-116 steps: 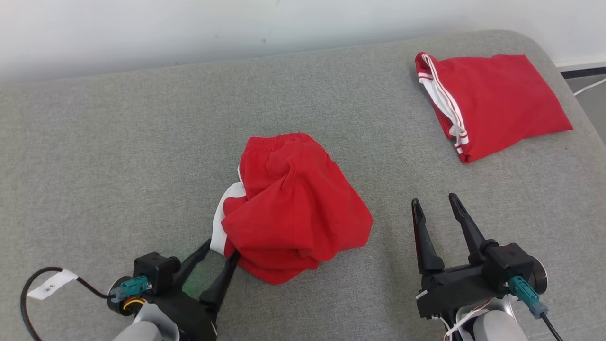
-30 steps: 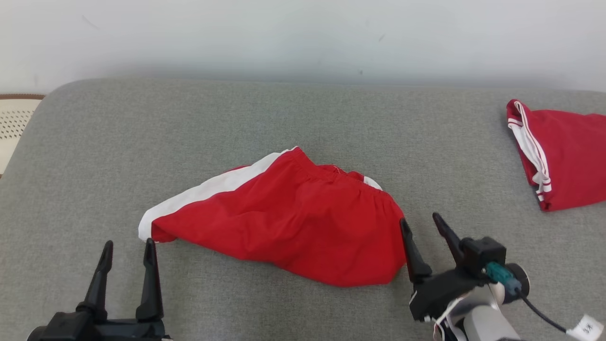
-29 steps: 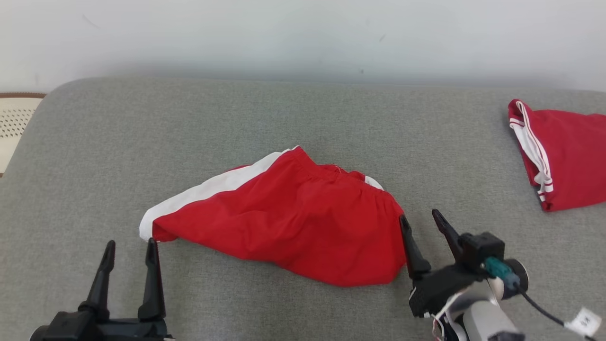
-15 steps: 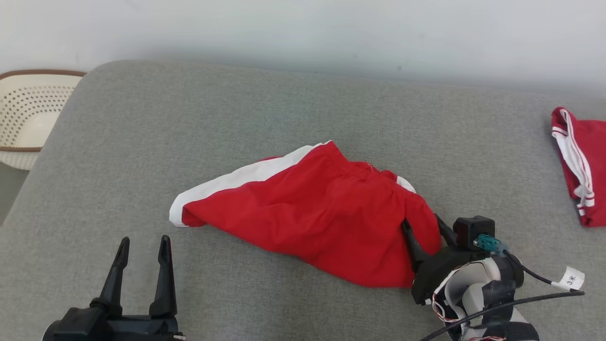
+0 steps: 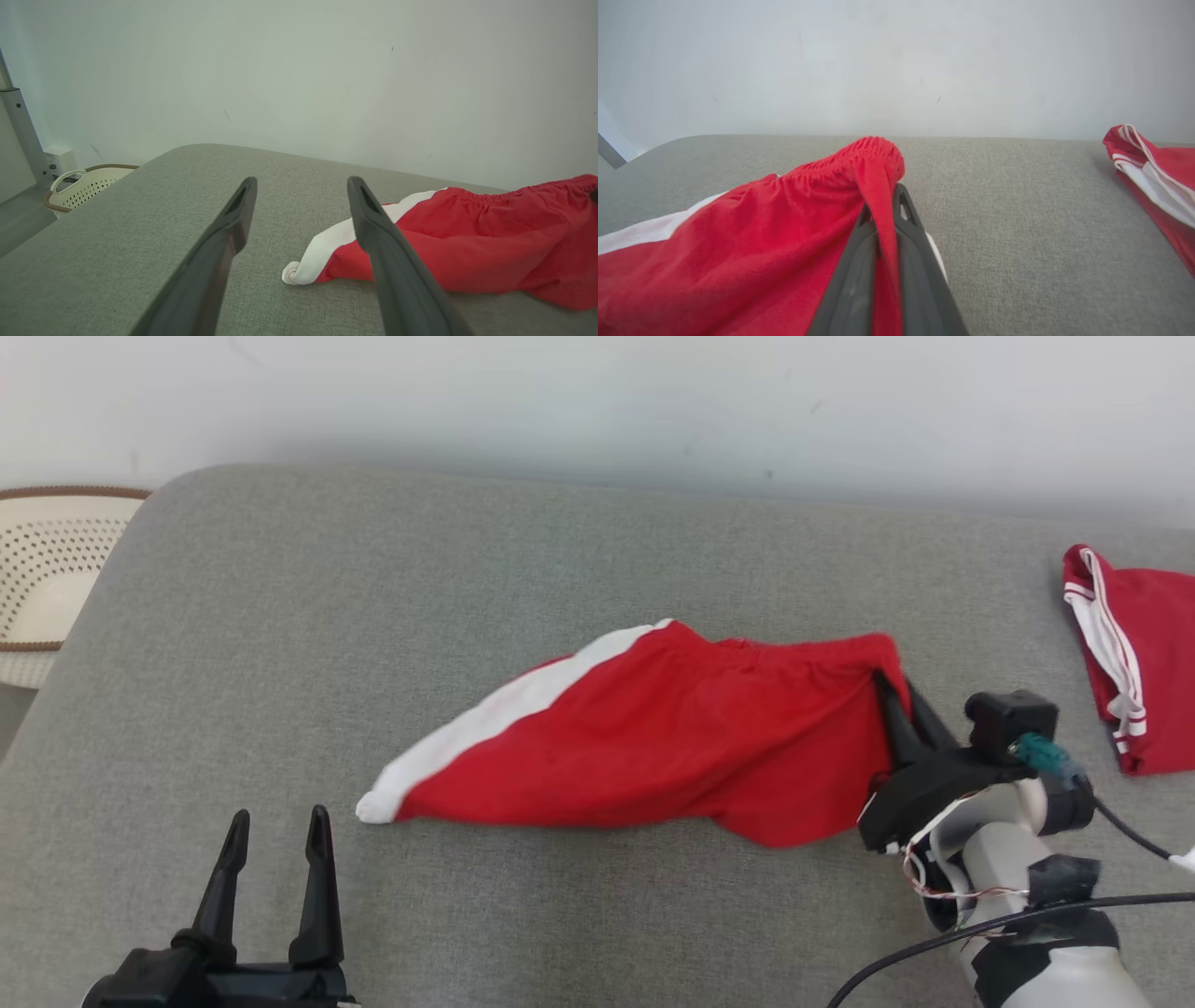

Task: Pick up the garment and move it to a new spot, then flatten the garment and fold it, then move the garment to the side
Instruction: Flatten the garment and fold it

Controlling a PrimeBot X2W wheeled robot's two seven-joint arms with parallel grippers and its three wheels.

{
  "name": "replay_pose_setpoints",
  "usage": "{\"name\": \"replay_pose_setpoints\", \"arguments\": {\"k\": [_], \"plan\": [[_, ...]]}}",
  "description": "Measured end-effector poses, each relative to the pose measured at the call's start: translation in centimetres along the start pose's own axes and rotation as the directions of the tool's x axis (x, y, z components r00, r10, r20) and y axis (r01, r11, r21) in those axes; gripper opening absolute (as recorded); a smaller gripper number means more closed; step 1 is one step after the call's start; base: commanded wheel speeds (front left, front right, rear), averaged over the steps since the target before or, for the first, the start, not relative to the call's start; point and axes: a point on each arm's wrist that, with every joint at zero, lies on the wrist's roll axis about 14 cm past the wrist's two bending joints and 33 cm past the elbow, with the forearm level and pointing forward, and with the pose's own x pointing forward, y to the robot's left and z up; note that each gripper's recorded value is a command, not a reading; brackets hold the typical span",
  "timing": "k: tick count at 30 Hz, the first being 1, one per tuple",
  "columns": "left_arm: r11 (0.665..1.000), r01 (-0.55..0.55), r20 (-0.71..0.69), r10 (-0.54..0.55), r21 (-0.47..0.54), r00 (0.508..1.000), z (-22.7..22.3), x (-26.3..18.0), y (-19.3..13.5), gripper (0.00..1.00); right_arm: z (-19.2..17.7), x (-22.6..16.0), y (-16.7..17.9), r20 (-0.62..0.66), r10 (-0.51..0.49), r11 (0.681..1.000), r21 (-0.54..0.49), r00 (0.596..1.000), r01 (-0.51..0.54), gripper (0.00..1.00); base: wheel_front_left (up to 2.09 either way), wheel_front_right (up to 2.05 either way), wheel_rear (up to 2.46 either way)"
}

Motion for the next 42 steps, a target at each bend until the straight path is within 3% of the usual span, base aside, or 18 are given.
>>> {"name": "replay_pose_setpoints", "arguments": {"k": [6, 20, 21, 23, 24, 25, 34, 42], "plan": [[1.0, 0.018, 0.0, -0.018, -0.012, 1.0, 0.1, -0.3, -0.6, 1.0, 3.5, -1.9, -1.1, 0.128, -0.035, 0.999, -0.006, 0.991, 0.036, 0.0, 0.0, 0.0, 0.0], [0.998, 0.054, -0.01, -0.054, -0.032, 0.998, -0.3, -0.4, -1.8, 1.0, -1.1, -9.9, -0.7, 0.054, -0.111, 0.991, 0.086, 0.992, 0.106, 0.0, 0.0, 0.0, 0.0], [0.998, 0.058, -0.014, -0.058, -0.033, 0.998, -0.5, -0.4, -2.0, 1.0, -1.6, -10.3, -0.8, 0.036, -0.116, 0.989, 0.095, 0.993, 0.113, 0.09, 0.0, 0.0, 0.0], [0.997, 0.065, -0.023, -0.066, -0.036, 0.998, -0.8, -0.4, -2.2, 1.0, -2.0, -10.7, -0.9, 0.018, -0.123, 0.988, 0.091, 0.992, 0.121, 0.45, 0.0, 0.0, 0.0], [0.997, 0.068, -0.026, -0.068, -0.037, 0.997, -0.9, -0.3, -2.4, 1.0, -2.1, -10.8, -0.9, 0.015, -0.128, 0.988, 0.094, 0.992, 0.126, 0.92, 0.0, 0.0, 0.0], [0.997, 0.07, -0.029, -0.071, -0.039, 0.997, -1.1, -0.3, -2.4, 1.0, -2.1, -10.9, -1.0, 0.013, -0.132, 0.987, 0.095, 0.991, 0.13, 1.0, 0.0, 0.0, 0.0], [0.996, 0.069, -0.032, -0.07, -0.049, 0.997, -1.1, -0.4, -2.5, 1.0, 0.3, -11.0, -1.2, 0.099, -0.139, 0.989, 0.071, 0.985, 0.133, 1.0, 0.0, 0.0, 0.0], [0.997, 0.054, -0.03, -0.055, -0.047, 0.998, -1.0, -0.4, -2.0, 1.0, 1.7, -8.8, 1.3, 0.099, -0.036, 0.999, 0.029, 0.994, 0.033, 1.0, 0.0, 0.0, 0.0]]}}
